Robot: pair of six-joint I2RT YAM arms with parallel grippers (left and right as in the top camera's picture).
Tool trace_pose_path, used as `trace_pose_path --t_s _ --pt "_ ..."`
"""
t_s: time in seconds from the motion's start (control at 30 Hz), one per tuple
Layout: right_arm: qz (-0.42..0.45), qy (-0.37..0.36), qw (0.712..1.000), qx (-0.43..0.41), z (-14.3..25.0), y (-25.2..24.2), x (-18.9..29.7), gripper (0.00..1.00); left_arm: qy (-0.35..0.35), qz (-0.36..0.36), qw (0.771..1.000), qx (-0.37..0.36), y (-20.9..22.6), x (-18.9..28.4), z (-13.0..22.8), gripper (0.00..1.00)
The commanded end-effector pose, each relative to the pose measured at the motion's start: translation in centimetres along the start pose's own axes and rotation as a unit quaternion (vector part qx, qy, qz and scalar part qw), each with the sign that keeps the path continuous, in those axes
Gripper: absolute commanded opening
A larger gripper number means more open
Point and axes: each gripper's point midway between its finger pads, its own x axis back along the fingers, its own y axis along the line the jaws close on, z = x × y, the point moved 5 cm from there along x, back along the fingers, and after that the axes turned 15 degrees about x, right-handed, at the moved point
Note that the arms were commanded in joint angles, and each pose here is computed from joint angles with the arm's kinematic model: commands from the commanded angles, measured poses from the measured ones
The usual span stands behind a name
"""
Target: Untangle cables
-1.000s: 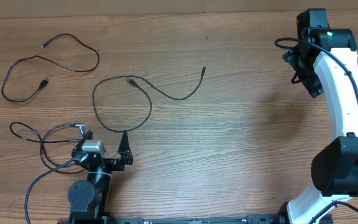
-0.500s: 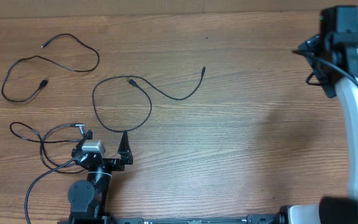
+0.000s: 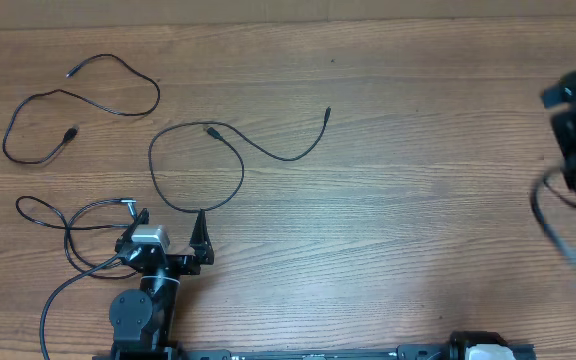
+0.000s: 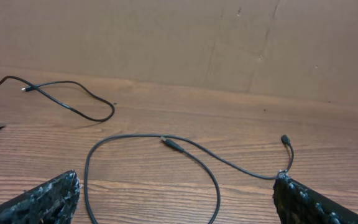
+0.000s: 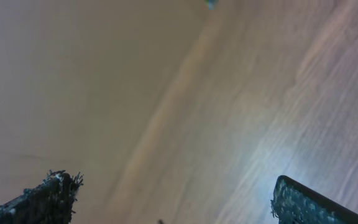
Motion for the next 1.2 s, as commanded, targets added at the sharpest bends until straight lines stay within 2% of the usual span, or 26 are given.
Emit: trace_pose_path --t_s 0.0,0.1,0.23,0.57,0.83,1.17 --pt "-0.036 -0.05 0.998 -0.028 -1.3 -1.3 4.4 1.0 -0.003 -0.001 1.0 0.007 0.1 0.0 0.1 0.99" --pt "-0.04 -0.089 0.994 -0.042 -1.6 -3.5 7.8 1.0 -0.003 -0.001 1.0 0.007 0.1 0.0 0.1 0.99" --pt "-0.052 -0.103 0.992 -0.05 -0.5 -6.4 11.4 1.0 -0.003 -0.001 1.0 0.007 0.1 0.0 0.1 1.0" --pt "-0.063 -0.141 0.986 -0.067 2.5 -12.5 17.0 1.0 -0.003 -0.001 1.0 0.007 0.1 0.0 0.1 1.0" --pt "-0.054 -0.122 0.989 -0.058 4.9 -13.6 15.0 1.0 -0.003 -0.001 1.0 0.007 0.1 0.0 0.1 1.0" --pt "-0.12 -0.107 0.985 -0.061 9.2 -11.9 7.2 1.0 -0.003 -0.001 1.0 0.007 0.1 0.0 0.1 0.99"
